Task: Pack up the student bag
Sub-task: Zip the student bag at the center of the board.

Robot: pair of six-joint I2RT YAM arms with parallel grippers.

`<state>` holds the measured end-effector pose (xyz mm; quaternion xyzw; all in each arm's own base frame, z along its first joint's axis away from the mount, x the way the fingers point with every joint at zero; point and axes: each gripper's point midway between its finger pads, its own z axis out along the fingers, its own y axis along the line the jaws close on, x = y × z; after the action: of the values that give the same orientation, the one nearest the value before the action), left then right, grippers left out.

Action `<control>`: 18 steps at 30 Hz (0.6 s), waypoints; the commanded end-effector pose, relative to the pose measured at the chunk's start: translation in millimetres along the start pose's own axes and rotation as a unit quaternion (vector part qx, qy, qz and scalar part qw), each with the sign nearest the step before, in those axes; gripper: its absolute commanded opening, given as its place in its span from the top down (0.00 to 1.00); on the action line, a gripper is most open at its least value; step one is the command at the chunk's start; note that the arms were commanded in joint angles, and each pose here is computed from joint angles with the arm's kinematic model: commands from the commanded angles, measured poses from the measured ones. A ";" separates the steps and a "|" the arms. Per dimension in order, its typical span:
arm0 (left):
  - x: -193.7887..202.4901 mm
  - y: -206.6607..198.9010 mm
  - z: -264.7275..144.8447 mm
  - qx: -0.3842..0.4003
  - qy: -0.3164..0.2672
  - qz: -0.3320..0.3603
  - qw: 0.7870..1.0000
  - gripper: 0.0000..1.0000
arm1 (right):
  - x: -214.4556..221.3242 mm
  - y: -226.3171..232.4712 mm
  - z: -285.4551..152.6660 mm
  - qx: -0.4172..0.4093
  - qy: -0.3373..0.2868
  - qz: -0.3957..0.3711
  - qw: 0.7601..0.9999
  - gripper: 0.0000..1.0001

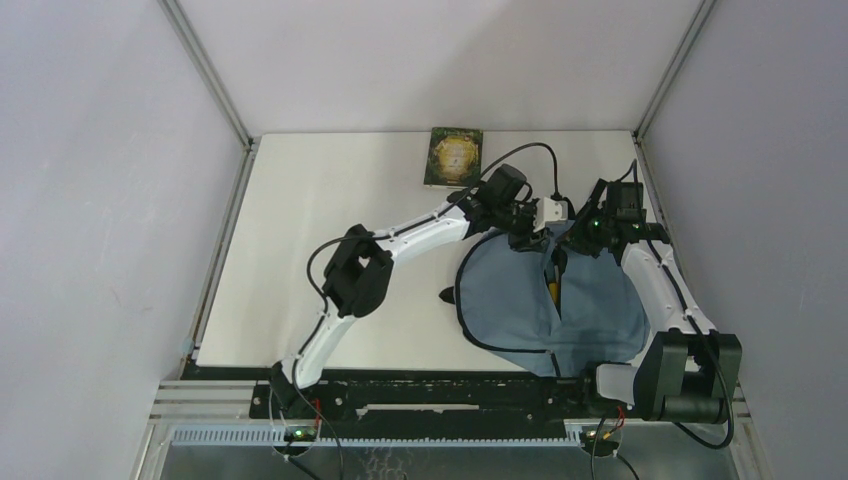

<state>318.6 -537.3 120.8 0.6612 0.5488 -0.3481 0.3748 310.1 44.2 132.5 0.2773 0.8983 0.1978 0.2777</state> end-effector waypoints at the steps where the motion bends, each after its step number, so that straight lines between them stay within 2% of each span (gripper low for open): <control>1: -32.1 3.9 -8.5 0.011 -0.023 0.008 1.000 0.55 | -4.0 6.6 -10.5 -0.016 -0.015 -0.007 1.000 1.00; 8: -40.5 9.5 -1.8 0.007 -0.035 -0.021 0.999 0.57 | -3.3 7.8 -9.7 -0.019 -0.012 -0.005 1.000 1.00; 16: -33.1 0.5 2.1 0.009 -0.020 -0.109 0.994 0.56 | -2.5 9.3 -11.0 -0.023 -0.011 -0.004 1.000 1.00; 18: -31.3 -0.5 5.8 0.009 -0.022 -0.118 0.993 0.59 | -2.1 9.8 -10.5 -0.024 -0.009 -0.003 1.000 1.00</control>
<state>316.9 -545.4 124.1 0.6134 0.6055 -0.3807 0.3349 307.8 44.4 133.1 0.2784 0.8985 0.1986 0.2753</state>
